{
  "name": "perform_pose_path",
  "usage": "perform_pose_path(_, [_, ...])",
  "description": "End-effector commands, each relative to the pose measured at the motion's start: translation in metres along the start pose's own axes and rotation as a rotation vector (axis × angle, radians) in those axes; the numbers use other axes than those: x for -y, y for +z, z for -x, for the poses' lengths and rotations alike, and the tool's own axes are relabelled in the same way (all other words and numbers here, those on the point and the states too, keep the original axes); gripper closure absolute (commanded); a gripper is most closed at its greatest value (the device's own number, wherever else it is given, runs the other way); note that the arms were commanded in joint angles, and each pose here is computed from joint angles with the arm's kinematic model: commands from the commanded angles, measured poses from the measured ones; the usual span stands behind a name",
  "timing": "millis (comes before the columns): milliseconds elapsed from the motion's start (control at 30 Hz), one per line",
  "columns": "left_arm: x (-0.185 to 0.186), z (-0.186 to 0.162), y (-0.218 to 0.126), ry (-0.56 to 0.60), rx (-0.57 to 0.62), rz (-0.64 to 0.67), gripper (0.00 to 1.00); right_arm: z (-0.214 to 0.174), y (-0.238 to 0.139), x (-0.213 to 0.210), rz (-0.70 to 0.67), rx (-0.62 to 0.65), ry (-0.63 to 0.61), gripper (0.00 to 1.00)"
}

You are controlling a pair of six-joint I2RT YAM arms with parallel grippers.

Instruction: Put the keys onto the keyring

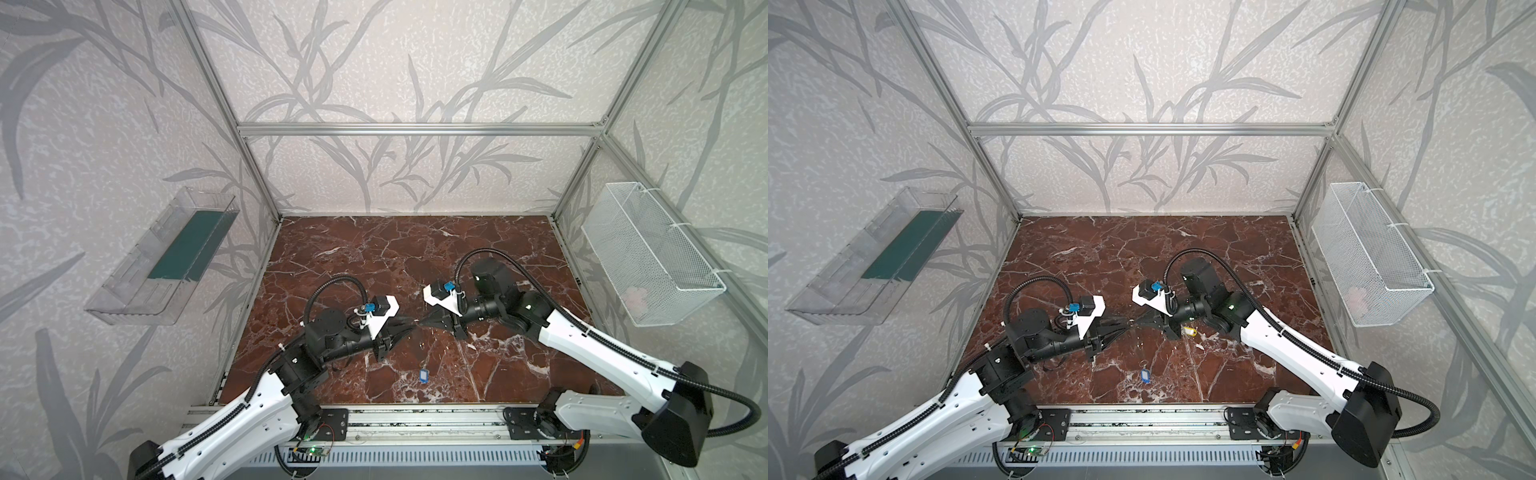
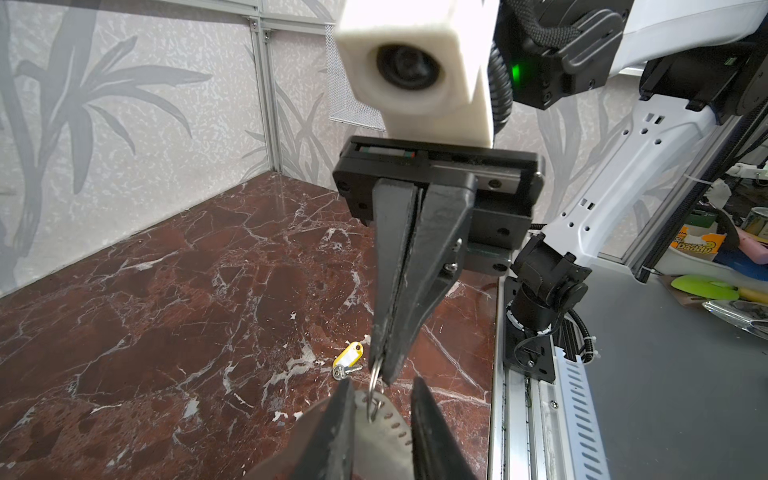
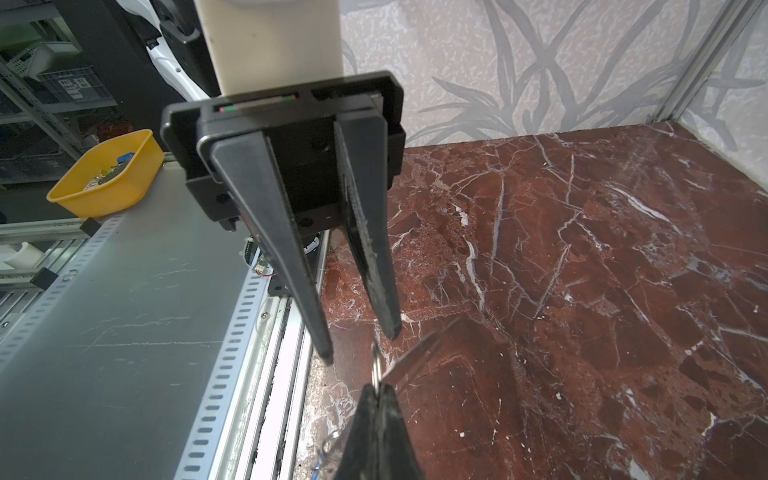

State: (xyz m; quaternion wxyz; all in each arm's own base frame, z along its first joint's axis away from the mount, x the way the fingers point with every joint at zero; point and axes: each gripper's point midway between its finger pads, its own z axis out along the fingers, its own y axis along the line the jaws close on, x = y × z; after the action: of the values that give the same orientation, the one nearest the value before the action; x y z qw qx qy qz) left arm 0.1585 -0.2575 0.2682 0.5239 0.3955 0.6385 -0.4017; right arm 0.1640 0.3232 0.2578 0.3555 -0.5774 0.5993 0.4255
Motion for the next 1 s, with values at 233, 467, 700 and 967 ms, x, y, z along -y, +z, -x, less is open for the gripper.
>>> perform_pose_path(233, [0.006,0.011,0.003,0.024,0.006,-0.039,0.74,0.022,-0.010,-0.013,0.027,0.049,-0.061,1.00])
perform_pose_path(467, [0.006,0.012,0.009,0.025,0.002,-0.059,0.78,0.021,-0.009,-0.015,0.045,0.049,-0.060,1.00])
perform_pose_path(700, [0.007,0.013,0.009,0.033,0.000,-0.061,0.81,0.019,-0.007,-0.015,0.051,0.042,-0.058,1.00])
perform_pose_path(967, [0.008,0.008,0.010,0.025,-0.021,-0.069,0.96,0.021,-0.009,-0.016,0.045,0.050,-0.068,1.00])
